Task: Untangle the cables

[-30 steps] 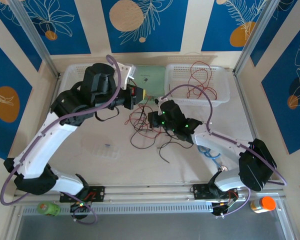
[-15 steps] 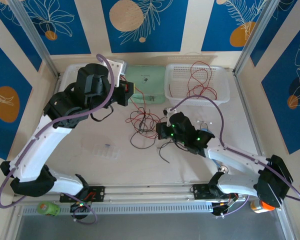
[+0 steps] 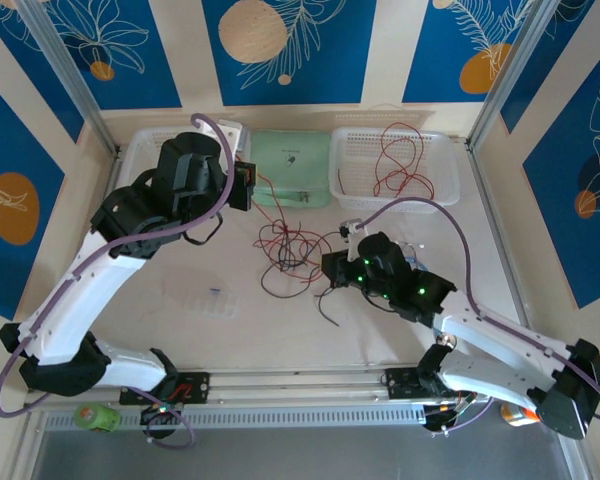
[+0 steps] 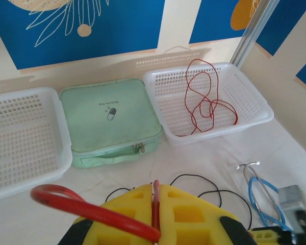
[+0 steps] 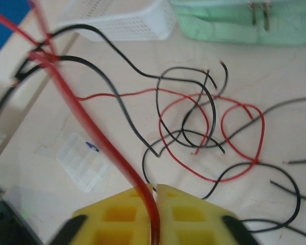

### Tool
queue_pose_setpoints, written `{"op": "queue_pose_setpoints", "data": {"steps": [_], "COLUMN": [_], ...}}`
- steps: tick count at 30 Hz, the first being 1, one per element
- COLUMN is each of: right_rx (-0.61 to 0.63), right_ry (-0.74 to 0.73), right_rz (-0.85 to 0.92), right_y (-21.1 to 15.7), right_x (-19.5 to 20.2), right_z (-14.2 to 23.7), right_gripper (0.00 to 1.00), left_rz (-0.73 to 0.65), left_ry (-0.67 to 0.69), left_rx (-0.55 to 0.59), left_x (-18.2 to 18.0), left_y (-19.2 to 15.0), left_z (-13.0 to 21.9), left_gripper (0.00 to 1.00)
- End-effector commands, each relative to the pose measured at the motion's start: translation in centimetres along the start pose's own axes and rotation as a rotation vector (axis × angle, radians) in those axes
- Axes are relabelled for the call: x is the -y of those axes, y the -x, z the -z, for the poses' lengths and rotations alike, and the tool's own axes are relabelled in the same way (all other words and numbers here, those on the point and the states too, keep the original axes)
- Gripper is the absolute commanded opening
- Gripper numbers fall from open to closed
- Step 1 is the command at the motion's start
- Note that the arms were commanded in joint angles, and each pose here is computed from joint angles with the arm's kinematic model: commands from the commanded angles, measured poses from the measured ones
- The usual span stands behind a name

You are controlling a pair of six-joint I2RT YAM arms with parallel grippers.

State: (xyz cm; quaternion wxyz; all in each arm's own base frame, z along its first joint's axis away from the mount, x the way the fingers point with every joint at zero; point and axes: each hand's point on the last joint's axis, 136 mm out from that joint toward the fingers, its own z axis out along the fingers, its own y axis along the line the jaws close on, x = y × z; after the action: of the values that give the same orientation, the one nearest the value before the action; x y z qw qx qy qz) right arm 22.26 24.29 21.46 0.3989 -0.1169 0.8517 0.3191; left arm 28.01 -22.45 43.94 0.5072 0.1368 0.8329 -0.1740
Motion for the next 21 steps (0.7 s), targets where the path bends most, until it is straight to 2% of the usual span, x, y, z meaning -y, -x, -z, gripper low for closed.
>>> {"op": "queue_pose_setpoints", "data": {"steps": [1, 3, 4, 6, 9, 13, 16, 21], "right_rx": [-0.026, -0.037, -0.037, -0.03, -0.037, -0.088, -0.127, -0.201], "right_ry": [0.102, 0.101, 0.09, 0.064, 0.076, 0.165, 0.243, 0.293], "right_rz": [0.063, 0.052, 0.032, -0.044, -0.237, -0.561, -0.687, -0.785], "right_y": [0.5, 1.5, 2.2, 3.9, 6.4, 8.7, 9.8, 9.7], "right_x": [-2.1, -2.2, -2.0, -0.9, 0.8, 2.1, 1.1, -1.1], "right_z": [1.2, 1.6, 1.8, 2.1, 2.0, 0.1, -2.0, -4.5], "right_gripper": [0.31, 0.51, 0.58, 0.64, 0.65, 0.65, 0.66, 0.67], "left_rz": [-0.014, -0.025, -0.034, -0.049, -0.069, -0.083, -0.09, -0.092], "left_ry": [-0.071, -0.14, -0.176, -0.241, -0.336, -0.42, -0.428, -0.428], "left_rx": [0.016, -0.005, -0.019, -0.047, -0.085, -0.108, -0.103, -0.075], "left_x": [1.2, 2.5, 3.2, 4.3, 5.8, 6.9, 6.9, 6.8], "left_y": [0.6, 0.4, 0.3, -0.1, -0.9, -1.4, -1.4, -0.9], "left_z": [0.2, 0.2, 0.2, 0.4, 1.0, 2.0, 2.5, 3.0], "left_gripper": [0.0, 0.0, 0.0, 0.0, 0.0, 0.0, 0.0, 0.0]}}
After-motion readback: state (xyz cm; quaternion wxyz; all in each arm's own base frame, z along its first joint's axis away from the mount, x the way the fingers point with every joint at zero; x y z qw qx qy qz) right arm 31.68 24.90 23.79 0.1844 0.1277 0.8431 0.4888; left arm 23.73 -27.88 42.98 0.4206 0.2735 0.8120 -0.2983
